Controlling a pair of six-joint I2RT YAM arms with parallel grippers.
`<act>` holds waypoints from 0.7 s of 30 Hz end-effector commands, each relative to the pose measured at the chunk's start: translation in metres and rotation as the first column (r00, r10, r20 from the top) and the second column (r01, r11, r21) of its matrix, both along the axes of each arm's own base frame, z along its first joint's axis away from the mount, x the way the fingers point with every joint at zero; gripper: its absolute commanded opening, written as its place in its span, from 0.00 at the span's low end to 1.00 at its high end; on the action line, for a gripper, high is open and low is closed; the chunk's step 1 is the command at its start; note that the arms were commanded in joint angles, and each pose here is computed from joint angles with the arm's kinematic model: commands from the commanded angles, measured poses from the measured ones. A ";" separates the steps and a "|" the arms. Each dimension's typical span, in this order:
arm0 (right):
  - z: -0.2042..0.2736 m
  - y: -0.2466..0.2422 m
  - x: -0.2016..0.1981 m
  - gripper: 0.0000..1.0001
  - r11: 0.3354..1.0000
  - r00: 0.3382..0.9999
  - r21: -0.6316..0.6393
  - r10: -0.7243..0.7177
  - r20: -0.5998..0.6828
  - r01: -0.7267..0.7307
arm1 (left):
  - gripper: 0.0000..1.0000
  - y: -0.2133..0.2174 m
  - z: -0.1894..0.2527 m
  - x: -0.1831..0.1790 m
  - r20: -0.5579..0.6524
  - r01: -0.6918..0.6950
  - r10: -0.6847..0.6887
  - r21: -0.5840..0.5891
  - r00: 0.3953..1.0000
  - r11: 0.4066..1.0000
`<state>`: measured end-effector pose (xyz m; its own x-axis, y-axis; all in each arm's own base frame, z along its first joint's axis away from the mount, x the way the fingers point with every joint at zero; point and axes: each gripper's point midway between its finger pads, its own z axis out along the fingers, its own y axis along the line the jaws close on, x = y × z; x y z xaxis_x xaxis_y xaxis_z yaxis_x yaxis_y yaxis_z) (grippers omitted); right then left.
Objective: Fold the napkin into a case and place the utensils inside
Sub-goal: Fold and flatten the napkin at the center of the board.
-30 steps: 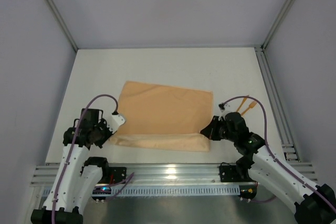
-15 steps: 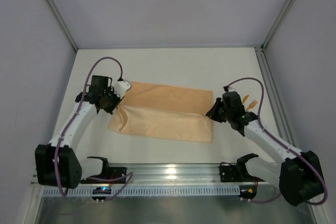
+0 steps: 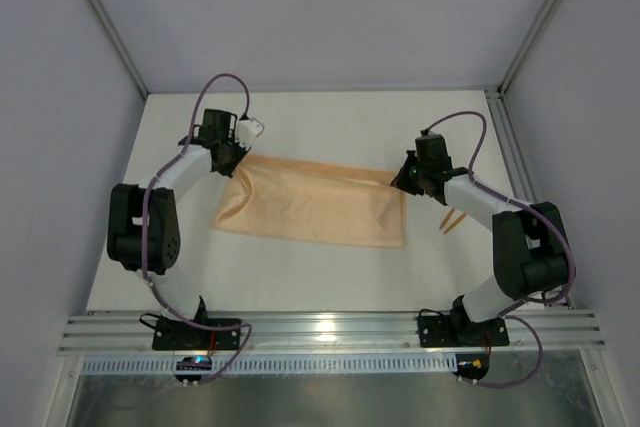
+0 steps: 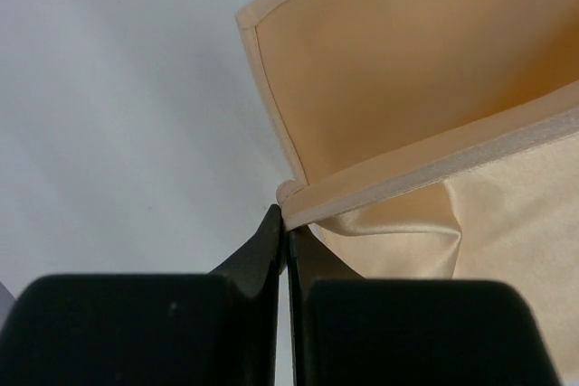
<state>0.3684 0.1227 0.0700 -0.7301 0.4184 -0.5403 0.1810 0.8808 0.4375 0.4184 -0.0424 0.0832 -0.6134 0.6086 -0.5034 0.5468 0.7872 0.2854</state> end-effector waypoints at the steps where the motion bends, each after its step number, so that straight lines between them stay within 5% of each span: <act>1: -0.003 -0.032 0.017 0.03 0.989 0.997 -0.120 -0.081 0.015 0.082 | 0.00 0.028 0.006 0.036 0.095 -0.099 0.088 0.125 0.992 0.987; 21: 0.000 -0.056 0.014 0.03 0.963 0.981 -0.185 -0.191 0.036 0.194 | 0.03 0.016 -0.009 0.063 0.115 -0.109 0.088 0.192 0.989 0.975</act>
<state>0.3719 0.1019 0.0697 -0.6788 0.4460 -0.5833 0.2582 0.8886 0.3790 0.4606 -0.0572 0.0563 -0.5996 0.6587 -0.4544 0.5392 0.7522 0.3789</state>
